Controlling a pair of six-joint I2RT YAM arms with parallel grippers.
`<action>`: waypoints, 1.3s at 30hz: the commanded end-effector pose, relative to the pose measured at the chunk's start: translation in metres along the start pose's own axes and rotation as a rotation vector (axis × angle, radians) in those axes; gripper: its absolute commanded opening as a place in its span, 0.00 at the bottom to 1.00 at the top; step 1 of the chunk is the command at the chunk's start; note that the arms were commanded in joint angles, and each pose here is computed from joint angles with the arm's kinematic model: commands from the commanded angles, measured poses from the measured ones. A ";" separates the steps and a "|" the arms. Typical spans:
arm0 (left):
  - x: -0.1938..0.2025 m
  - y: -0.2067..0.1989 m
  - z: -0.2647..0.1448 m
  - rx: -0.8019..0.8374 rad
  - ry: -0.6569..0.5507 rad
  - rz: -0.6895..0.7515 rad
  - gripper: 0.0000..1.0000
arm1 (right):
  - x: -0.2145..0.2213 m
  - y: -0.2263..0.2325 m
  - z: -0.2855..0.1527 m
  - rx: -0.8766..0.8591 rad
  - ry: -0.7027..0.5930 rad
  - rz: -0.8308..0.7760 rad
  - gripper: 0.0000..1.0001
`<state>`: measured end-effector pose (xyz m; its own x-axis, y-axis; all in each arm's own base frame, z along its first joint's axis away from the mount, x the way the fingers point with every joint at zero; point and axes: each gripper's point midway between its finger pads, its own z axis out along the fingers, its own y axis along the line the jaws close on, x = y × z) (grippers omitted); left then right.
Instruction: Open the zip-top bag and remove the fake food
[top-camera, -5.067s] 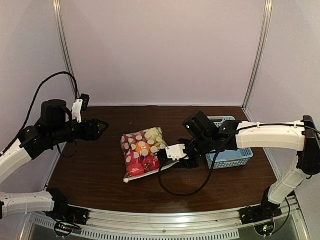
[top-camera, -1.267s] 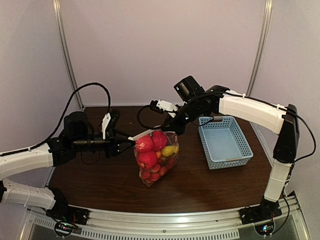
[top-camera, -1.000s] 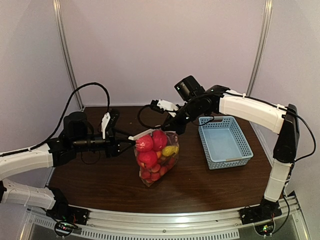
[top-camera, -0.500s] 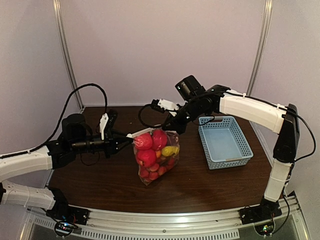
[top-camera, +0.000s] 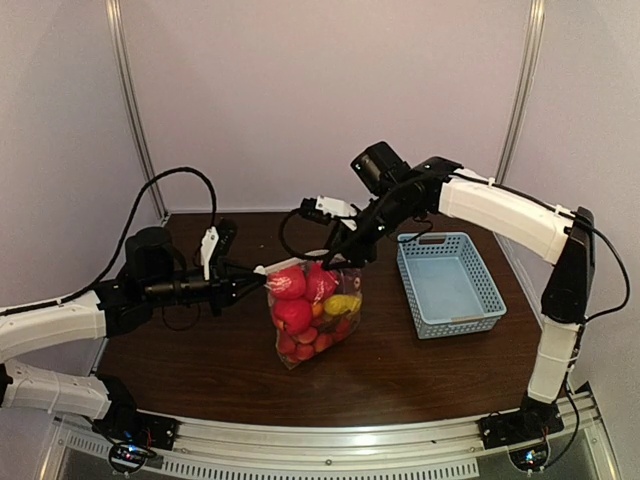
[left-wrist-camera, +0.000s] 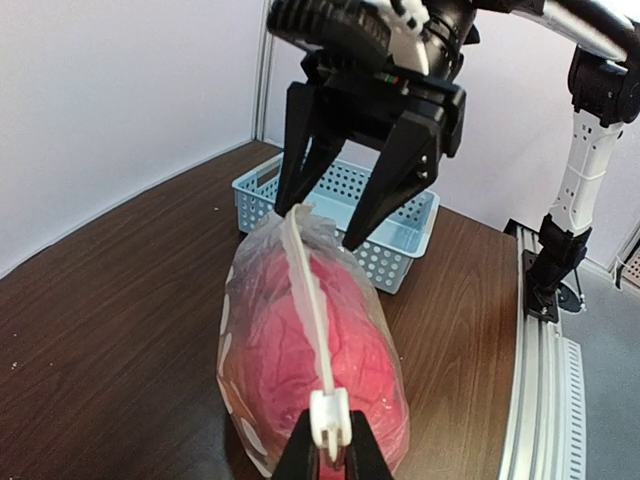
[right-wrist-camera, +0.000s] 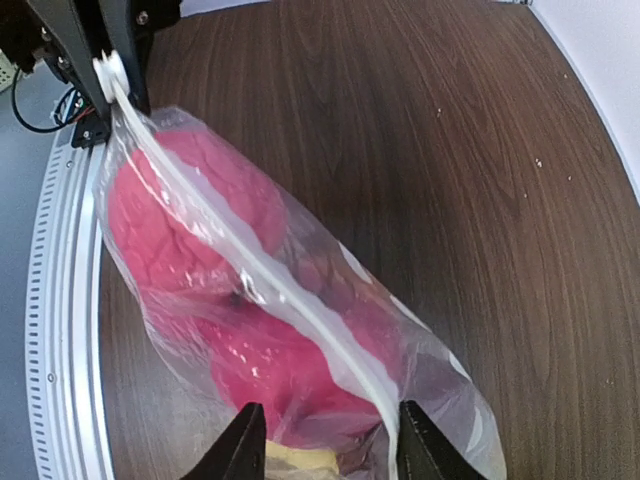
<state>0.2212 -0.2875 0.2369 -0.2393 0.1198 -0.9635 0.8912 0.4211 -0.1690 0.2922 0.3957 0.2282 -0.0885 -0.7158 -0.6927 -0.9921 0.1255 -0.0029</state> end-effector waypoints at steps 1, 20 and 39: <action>-0.012 -0.005 0.001 0.023 -0.004 0.079 0.00 | -0.030 0.018 -0.008 -0.078 -0.035 -0.143 0.50; -0.032 -0.004 0.003 0.017 -0.017 0.144 0.00 | -0.077 0.047 0.019 -0.183 -0.129 -0.263 0.10; -0.012 0.005 0.006 -0.018 0.010 0.126 0.35 | -0.089 0.043 0.001 -0.195 -0.190 -0.191 0.00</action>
<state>0.2269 -0.2912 0.2488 -0.1444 0.1853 -0.9720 0.9109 0.4086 -0.0574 0.2601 0.4629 0.2576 0.0868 -0.6362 -0.7667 -0.9901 -0.1400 0.0041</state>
